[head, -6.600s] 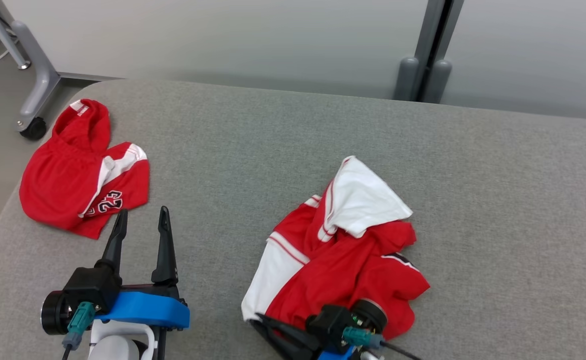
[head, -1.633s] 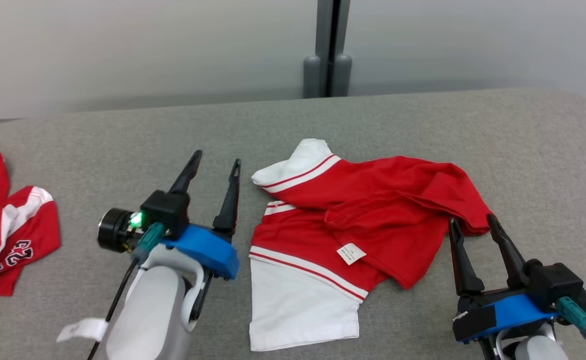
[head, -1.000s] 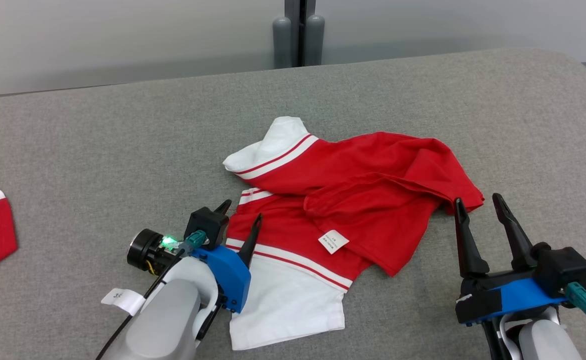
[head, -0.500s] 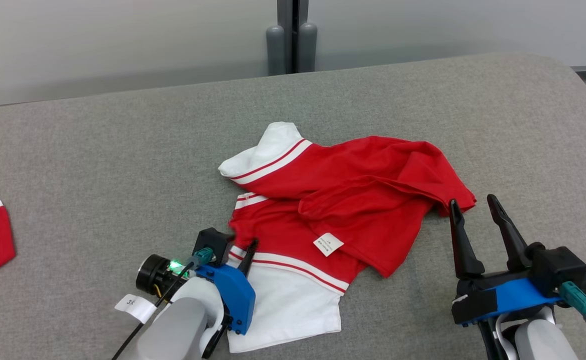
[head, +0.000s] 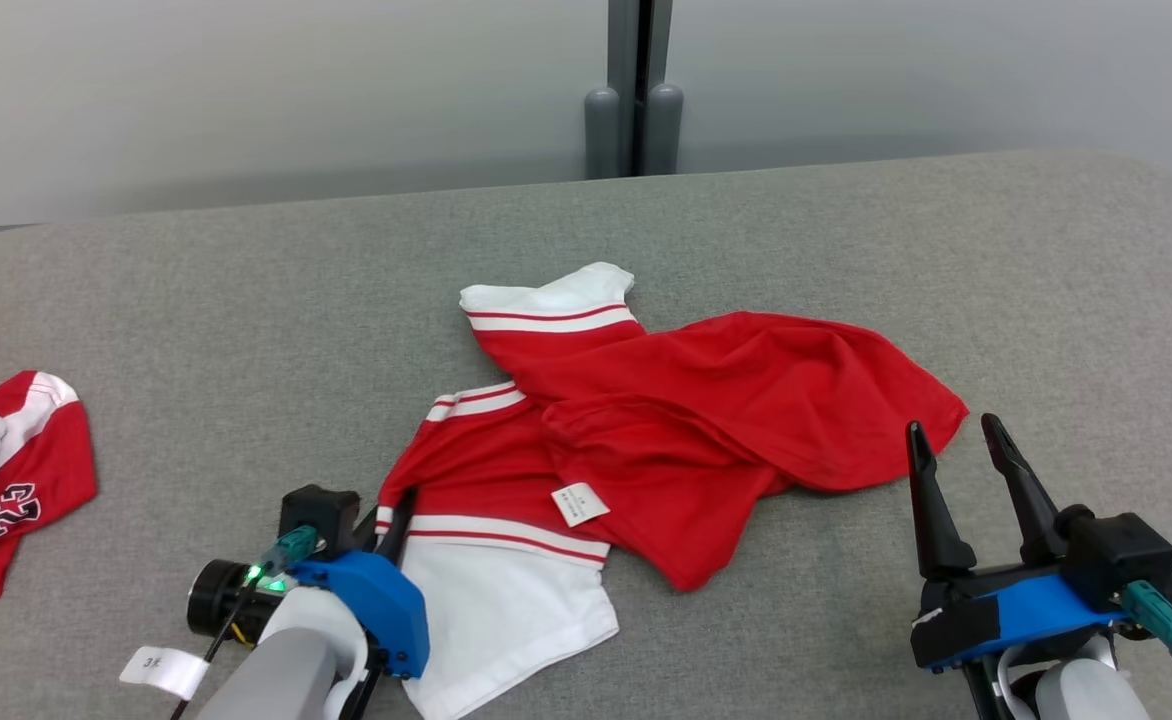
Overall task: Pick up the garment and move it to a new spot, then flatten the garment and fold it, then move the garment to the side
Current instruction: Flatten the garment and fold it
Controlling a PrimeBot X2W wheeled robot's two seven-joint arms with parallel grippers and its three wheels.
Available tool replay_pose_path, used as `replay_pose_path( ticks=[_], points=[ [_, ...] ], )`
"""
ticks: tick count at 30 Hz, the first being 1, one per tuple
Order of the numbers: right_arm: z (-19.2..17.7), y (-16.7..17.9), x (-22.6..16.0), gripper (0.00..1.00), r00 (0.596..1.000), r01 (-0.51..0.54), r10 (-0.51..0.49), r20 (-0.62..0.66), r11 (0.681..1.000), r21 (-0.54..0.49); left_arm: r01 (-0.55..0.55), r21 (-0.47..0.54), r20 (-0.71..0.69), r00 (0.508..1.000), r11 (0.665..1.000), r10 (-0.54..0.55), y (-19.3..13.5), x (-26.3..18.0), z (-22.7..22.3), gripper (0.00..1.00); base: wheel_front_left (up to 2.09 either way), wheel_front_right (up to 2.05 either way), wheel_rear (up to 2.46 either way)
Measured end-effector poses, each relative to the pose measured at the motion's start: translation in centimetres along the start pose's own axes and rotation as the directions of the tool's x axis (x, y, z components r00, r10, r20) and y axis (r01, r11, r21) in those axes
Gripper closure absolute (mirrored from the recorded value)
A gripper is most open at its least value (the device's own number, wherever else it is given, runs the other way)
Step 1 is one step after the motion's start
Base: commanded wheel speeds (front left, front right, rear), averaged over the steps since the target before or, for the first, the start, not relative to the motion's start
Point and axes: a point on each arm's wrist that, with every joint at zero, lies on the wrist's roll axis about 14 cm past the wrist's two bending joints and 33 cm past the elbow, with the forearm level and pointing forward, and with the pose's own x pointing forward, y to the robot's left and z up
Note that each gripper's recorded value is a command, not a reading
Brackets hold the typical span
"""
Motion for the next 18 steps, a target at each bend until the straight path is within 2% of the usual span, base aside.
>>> replay_pose_path(
  ticks=[9, 13, 14, 15, 18],
  points=[
    [-0.1, 0.9, 0.5, 0.00, 1.000, -0.026, 0.026, -0.002, 1.000, 0.009, -0.210, -0.070, 0.045, 0.976, 0.975, 0.214, 6.7, -4.0, -0.5, 1.00, 0.00, 0.00, 0.00],
    [-0.3, 1.0, 0.7, 0.00, 1.000, -0.027, 0.027, -0.007, 1.000, 0.010, -0.259, -0.083, 0.053, 0.963, 0.962, 0.264, 8.2, -5.3, -0.9, 1.00, 0.00, 0.00, 0.00],
    [-0.4, 1.0, 0.8, 0.00, 1.000, -0.029, 0.029, -0.008, 1.000, 0.009, -0.262, -0.088, 0.056, 0.962, 0.961, 0.268, 8.3, -5.5, -1.0, 0.57, 0.00, 0.00, 0.00],
    [-0.5, 1.1, 0.8, 0.00, 0.999, -0.031, 0.031, -0.010, 0.999, 0.009, -0.268, -0.095, 0.067, 0.959, 0.959, 0.275, 8.3, -5.6, -0.7, 0.00, 0.00, 0.00, 0.00],
    [-0.6, 1.5, 0.9, 0.00, 0.999, -0.042, 0.042, -0.014, 0.999, 0.010, -0.278, -0.103, 0.114, 0.950, 0.955, 0.289, 8.3, -5.8, 0.6, 0.00, 0.00, 0.00, 0.00]
  ],
)
